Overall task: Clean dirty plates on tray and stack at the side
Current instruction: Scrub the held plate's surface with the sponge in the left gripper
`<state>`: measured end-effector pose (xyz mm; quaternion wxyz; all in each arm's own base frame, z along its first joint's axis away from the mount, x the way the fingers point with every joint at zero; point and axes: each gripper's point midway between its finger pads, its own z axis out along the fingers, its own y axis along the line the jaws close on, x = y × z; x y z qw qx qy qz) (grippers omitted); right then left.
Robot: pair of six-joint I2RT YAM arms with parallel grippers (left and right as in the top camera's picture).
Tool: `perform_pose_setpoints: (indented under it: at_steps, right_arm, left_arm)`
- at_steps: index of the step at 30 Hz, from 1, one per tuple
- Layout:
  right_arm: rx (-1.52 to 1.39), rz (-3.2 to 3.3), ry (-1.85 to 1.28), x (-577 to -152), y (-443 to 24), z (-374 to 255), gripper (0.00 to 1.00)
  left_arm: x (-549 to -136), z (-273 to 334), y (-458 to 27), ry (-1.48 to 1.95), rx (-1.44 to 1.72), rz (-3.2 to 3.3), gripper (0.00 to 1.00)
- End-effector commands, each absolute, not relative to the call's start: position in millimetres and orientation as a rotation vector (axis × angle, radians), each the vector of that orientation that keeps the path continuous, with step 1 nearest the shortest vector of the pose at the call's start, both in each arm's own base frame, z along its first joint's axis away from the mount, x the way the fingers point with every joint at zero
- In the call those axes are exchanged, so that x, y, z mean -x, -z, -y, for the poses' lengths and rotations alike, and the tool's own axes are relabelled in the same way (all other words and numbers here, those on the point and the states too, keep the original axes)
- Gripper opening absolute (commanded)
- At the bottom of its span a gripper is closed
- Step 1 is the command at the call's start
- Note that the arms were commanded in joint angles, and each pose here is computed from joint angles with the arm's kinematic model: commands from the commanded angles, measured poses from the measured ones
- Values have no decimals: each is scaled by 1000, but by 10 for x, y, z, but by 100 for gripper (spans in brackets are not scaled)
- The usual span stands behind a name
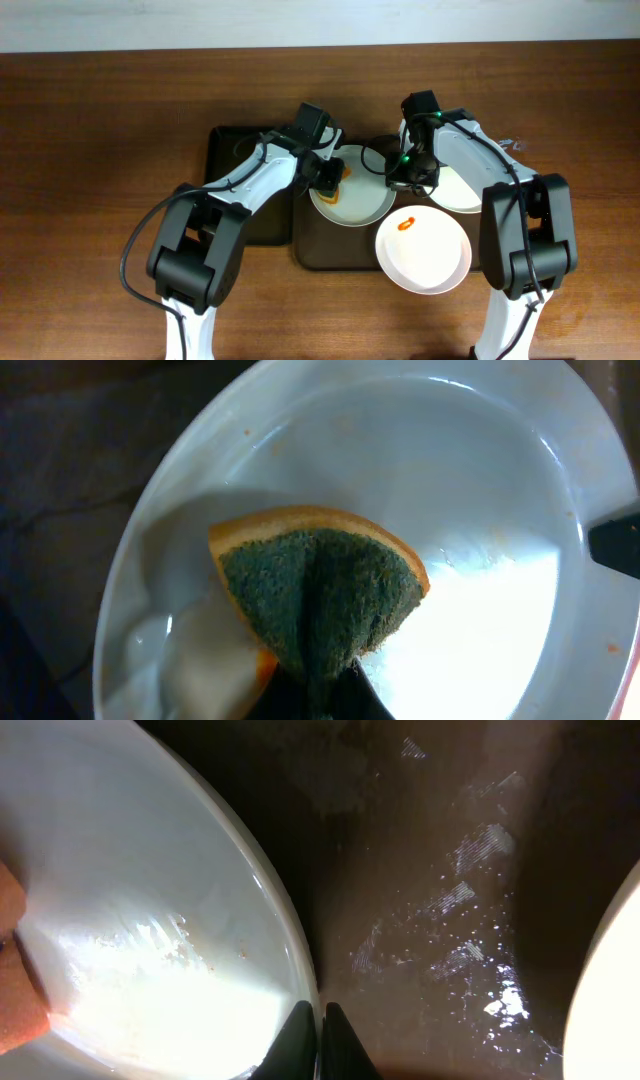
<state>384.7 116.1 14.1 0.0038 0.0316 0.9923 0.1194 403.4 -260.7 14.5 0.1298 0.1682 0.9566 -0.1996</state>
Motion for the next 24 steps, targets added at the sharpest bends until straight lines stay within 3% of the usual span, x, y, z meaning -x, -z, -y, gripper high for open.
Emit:
perform_pose_setpoints:
  at_steps: [1,8,20,24]
  right_arm:
    - [-97,-3118,-380,-3821,-116,-1191,4]
    - [-97,-3119,-380,-3819,-116,-1191,4]
    - [-97,-3124,-379,-3807,-116,-1190,4]
    - [-99,-3130,-377,-3793,-115,-1185,4]
  left_arm:
    - [-4109,2585,-18,443,-483,-2779,0]
    - [-4396,2466,-75,122,-565,-2640,0]
    - [-4777,2615,-323,154,-502,-2454,0]
    - [-4947,2687,-720,170,-469,-2356,0]
